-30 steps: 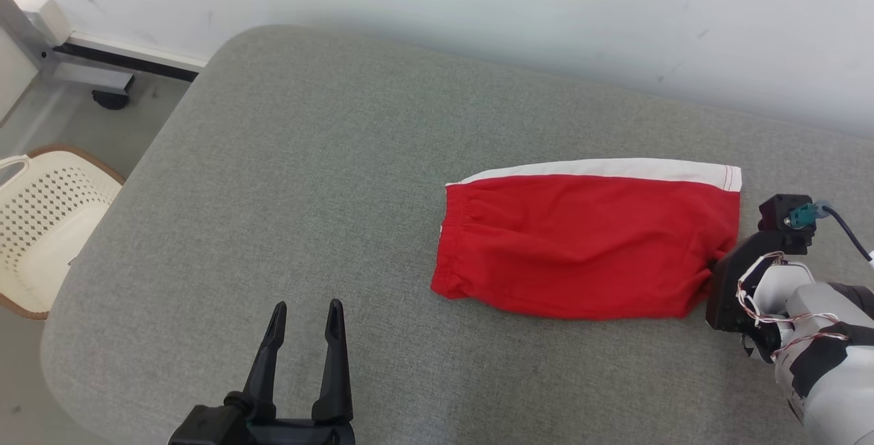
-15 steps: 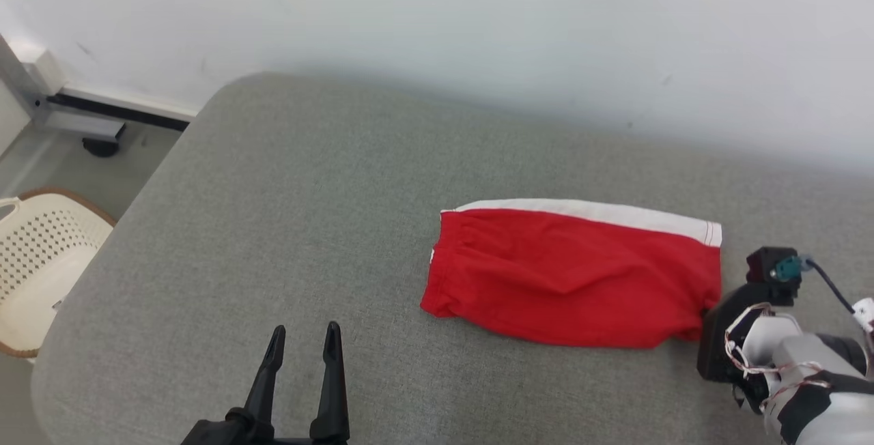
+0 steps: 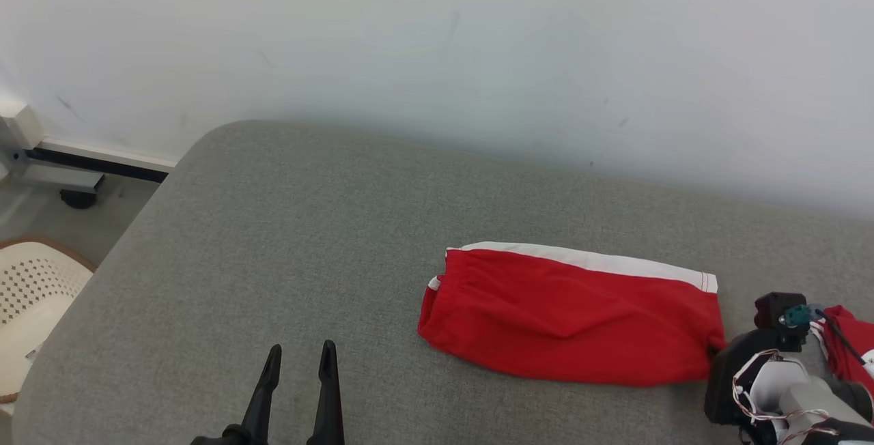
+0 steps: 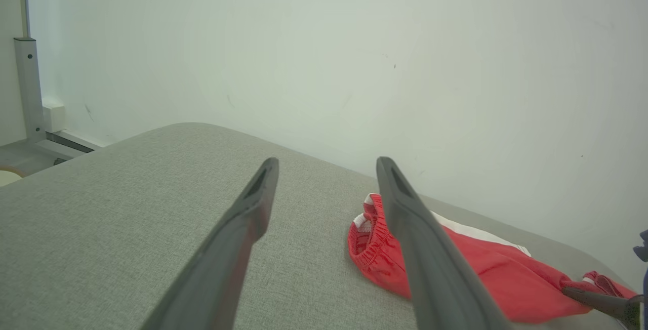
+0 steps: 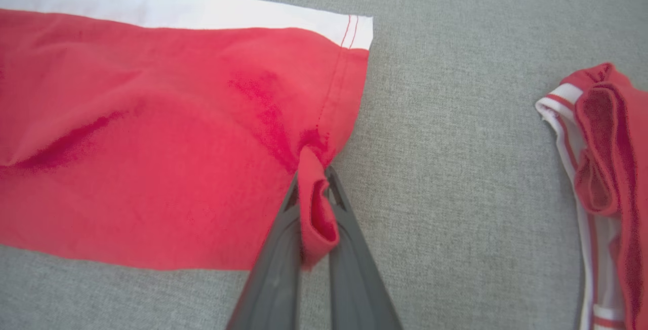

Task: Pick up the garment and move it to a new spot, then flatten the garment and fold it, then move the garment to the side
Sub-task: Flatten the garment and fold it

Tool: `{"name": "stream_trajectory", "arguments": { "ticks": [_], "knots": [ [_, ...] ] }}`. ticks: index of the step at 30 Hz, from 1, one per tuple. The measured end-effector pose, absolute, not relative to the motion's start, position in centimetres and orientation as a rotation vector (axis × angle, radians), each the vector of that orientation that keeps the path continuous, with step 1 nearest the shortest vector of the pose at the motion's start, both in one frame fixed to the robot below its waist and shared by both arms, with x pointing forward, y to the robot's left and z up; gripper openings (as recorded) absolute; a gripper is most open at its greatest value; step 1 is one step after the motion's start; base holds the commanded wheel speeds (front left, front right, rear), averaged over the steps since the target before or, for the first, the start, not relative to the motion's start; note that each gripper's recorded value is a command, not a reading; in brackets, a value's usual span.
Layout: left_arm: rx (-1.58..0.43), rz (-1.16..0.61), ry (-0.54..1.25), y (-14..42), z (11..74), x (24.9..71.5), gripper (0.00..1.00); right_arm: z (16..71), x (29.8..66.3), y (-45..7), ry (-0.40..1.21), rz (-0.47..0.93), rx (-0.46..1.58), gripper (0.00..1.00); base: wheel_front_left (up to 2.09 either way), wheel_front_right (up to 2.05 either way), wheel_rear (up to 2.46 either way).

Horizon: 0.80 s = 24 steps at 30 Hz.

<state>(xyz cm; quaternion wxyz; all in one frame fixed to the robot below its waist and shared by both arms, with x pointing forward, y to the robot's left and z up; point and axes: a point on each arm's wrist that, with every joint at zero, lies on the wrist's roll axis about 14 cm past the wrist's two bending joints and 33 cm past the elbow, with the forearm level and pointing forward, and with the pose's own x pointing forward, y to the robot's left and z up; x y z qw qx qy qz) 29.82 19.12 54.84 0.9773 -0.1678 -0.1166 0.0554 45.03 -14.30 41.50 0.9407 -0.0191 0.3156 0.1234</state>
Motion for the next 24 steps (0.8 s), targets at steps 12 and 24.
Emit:
{"name": "stream_trajectory", "arguments": {
  "ticks": [12, 24],
  "knots": [
    [-0.349, 0.096, -0.236, 18.6, 54.8, 29.6, 1.00, 40.3, 43.3, -15.1, 0.737, 0.232, -0.038, 1.00, 0.00, 0.00, 0.00],
    [-0.351, 0.103, -0.227, 18.7, 54.5, 29.3, 1.00, 45.4, 47.1, -17.7, 0.819, 0.156, -0.080, 1.00, 0.00, 0.00, 0.00]
  ]
}}
